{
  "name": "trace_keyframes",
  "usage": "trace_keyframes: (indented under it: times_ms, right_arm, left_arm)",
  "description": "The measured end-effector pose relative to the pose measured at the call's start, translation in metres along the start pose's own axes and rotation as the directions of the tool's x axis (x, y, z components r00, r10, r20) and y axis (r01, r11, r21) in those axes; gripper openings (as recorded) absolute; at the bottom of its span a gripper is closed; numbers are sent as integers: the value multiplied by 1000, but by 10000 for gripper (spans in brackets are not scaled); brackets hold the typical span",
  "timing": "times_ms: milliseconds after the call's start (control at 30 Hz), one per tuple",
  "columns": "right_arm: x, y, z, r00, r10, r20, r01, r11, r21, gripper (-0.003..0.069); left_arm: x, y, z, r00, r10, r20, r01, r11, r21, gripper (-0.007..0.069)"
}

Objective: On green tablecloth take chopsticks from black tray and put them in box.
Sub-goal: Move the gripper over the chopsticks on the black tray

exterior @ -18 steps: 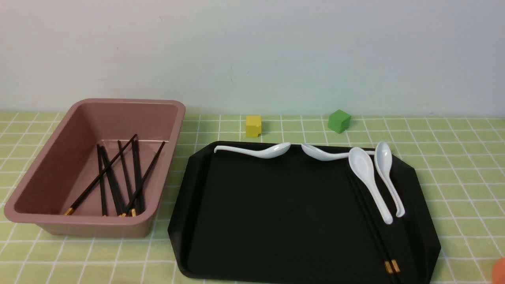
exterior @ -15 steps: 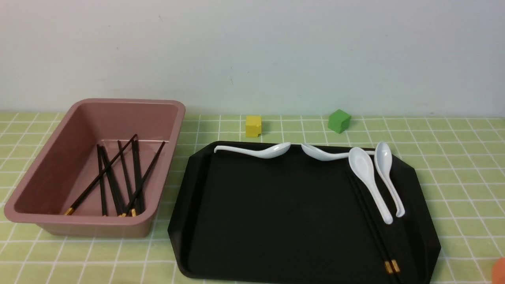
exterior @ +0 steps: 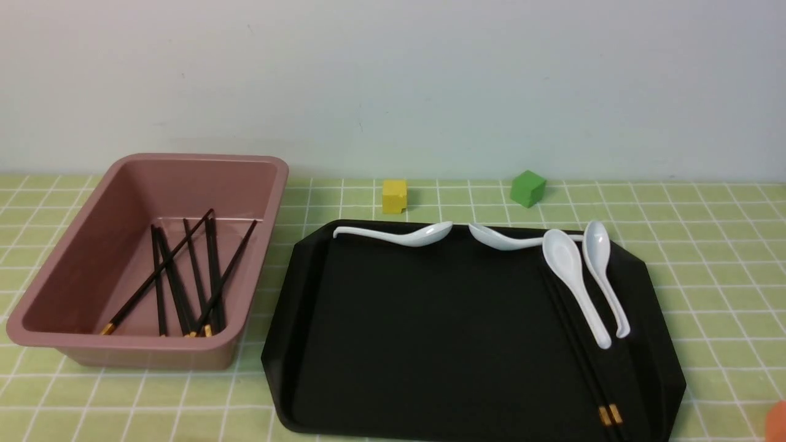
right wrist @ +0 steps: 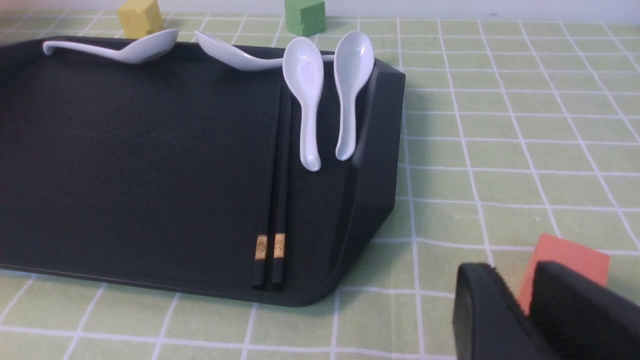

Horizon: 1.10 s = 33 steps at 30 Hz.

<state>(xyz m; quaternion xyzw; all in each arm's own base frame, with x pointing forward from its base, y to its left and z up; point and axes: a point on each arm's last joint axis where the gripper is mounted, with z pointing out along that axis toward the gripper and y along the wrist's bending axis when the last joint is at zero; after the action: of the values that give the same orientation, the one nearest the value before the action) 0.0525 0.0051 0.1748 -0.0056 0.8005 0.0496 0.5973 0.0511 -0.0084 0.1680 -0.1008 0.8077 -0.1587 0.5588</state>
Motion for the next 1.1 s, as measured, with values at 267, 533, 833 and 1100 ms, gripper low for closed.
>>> trace_keyframes:
  times_ms: [267, 533, 833, 1100]
  right_arm:
    - [0, 0, 0, 1000, 0, 0, 0, 1000, 0, 184]
    - [0, 0, 0, 1000, 0, 0, 0, 1000, 0, 197]
    - [0, 0, 0, 1000, 0, 0, 0, 1000, 0, 206]
    - [0, 0, 0, 1000, 0, 0, 0, 1000, 0, 220]
  left_arm:
    - [0, 0, 0, 1000, 0, 0, 0, 1000, 0, 238]
    - [0, 0, 0, 1000, 0, 0, 0, 1000, 0, 238]
    - [0, 0, 0, 1000, 0, 0, 0, 1000, 0, 238]
    - [0, 0, 0, 1000, 0, 0, 0, 1000, 0, 238]
